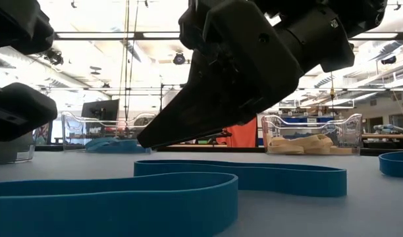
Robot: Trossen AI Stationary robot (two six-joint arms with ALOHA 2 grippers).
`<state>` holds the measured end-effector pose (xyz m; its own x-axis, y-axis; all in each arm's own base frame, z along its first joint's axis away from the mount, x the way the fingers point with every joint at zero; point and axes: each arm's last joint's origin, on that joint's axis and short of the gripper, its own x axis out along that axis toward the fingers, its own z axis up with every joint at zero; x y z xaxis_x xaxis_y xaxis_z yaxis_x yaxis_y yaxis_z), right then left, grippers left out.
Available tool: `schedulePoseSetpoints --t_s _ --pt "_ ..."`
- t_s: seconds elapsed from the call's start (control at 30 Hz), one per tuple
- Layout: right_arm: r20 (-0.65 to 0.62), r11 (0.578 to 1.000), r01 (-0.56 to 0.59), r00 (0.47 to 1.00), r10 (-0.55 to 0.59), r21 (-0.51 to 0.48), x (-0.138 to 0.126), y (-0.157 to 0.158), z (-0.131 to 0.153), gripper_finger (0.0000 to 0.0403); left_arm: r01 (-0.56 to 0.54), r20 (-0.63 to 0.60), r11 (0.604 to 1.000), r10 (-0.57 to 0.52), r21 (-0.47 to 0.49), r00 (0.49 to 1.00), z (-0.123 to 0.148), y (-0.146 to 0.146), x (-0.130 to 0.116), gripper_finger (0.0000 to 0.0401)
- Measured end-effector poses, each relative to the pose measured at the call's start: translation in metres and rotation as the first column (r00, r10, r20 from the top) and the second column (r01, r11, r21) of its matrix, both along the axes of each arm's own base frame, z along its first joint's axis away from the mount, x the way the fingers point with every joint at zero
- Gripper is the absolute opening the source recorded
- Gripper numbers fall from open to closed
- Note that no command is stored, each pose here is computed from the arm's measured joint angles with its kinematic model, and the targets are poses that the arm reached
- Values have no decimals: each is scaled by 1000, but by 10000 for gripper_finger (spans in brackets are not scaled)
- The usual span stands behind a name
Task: Sort rubber bands into baskets
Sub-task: Put the blue rubber band into the top left transparent bin
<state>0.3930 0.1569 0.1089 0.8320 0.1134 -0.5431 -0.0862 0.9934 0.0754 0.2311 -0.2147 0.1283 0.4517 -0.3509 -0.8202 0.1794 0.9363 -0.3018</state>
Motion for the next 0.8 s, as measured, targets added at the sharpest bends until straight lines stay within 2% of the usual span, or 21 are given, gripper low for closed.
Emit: schedulePoseSetpoints --t_s 0.17,0.3,0.4,0.53,0.8 --pt "-1 1000 -18 1000 18 13 0 1 0 226 -35 31 999 34 35 999 5 4 -1 6" --pt "51 981 -119 992 112 154 2 8 7 228 -102 96 992 95 73 991 17 12 1 3" --pt "101 963 -164 984 145 213 4 11 13 233 -149 153 986 136 79 979 27 17 2 3" --pt "114 967 -150 985 129 204 4 12 14 244 -181 220 980 160 79 962 40 21 4 2" --pt "164 980 -106 983 79 166 6 10 17 261 -204 320 974 165 93 933 48 25 11 1"
